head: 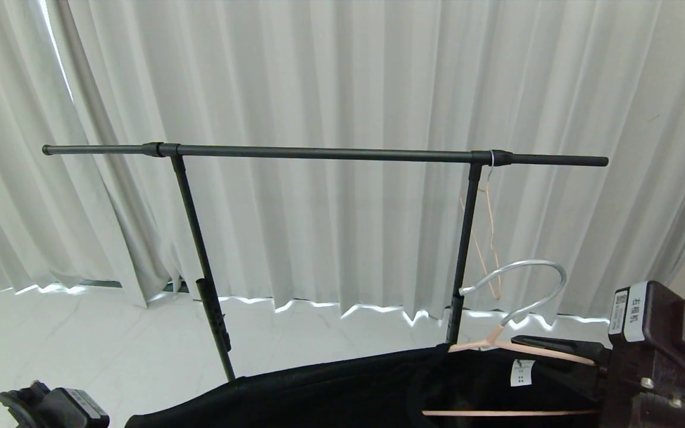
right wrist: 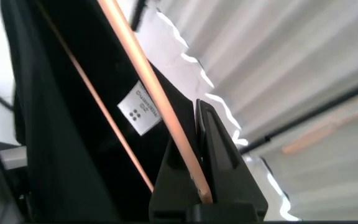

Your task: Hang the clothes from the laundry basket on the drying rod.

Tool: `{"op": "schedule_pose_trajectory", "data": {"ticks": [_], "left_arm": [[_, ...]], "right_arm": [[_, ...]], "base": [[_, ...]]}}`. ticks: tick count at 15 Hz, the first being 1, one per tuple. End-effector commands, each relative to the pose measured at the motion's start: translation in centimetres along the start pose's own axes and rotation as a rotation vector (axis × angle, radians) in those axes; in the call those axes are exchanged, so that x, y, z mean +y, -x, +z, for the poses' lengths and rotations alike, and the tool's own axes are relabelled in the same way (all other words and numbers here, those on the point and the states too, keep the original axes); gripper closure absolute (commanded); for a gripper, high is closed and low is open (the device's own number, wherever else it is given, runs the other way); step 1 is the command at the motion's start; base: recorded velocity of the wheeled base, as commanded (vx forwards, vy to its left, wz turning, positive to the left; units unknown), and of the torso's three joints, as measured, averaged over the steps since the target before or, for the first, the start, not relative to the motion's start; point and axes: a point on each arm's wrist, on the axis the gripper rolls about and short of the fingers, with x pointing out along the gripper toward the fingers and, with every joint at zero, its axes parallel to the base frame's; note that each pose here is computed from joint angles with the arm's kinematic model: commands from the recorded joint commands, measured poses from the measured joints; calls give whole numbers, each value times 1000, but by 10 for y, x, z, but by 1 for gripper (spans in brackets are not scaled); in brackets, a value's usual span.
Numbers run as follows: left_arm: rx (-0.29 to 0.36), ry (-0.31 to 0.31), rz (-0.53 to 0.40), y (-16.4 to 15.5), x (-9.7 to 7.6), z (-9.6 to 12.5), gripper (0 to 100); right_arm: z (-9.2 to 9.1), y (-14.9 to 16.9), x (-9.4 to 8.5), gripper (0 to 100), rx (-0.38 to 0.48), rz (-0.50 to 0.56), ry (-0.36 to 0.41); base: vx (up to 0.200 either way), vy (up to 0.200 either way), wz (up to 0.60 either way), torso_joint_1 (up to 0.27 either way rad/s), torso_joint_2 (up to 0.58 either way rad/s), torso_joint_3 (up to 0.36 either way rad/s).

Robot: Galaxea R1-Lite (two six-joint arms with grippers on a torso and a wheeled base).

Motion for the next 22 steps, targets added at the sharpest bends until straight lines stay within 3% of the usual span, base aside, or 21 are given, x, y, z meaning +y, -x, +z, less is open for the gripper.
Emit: {"op": "schedule_pose_trajectory", "data": {"ticks": [1, 5, 7, 8, 11, 12, 13, 18, 20, 22], "left_arm": [[75, 40, 115, -1, 8, -12, 100], [70, -64, 104, 0, 7, -13, 100], [52, -86, 86, 1, 6, -11, 100], [44, -89, 79, 1, 5, -10, 0], [-73, -71, 40, 7, 8, 9, 0], [-134, -29, 6, 9, 10, 23, 0], [-155, -16, 10, 10, 12, 29, 0], [-207, -10, 0, 11, 15, 48, 0], [-240, -17, -18, 8, 16, 68, 0], [-224, -19, -22, -6, 18, 88, 0]], "right_arm": [[-3, 0, -5, 100, 13, -34, -11], [-3, -1, -7, 100, 18, -46, -16], [-3, -1, -7, 100, 18, -46, -16], [-3, -1, -7, 100, 18, -46, -16], [-5, -1, -12, 100, 34, -92, -24], [-7, 0, -18, 100, 56, -147, -38], [-10, 1, -23, 100, 70, -183, -48], [-24, 10, -51, 100, 135, -364, -113], [-30, 14, -61, 100, 172, -443, -136], [-36, 18, -63, 100, 254, -530, -147]], "base": [[0, 0, 0, 0, 0, 0], [0, 0, 0, 0, 0, 0], [0, 0, 0, 0, 0, 0], [0, 0, 0, 0, 0, 0], [0, 0, 0, 0, 0, 0], [0, 0, 0, 0, 0, 0], [0, 0, 0, 0, 0, 0], [0, 0, 0, 0, 0, 0], [0, 0, 0, 0, 0, 0], [0, 0, 0, 0, 0, 0]]}}
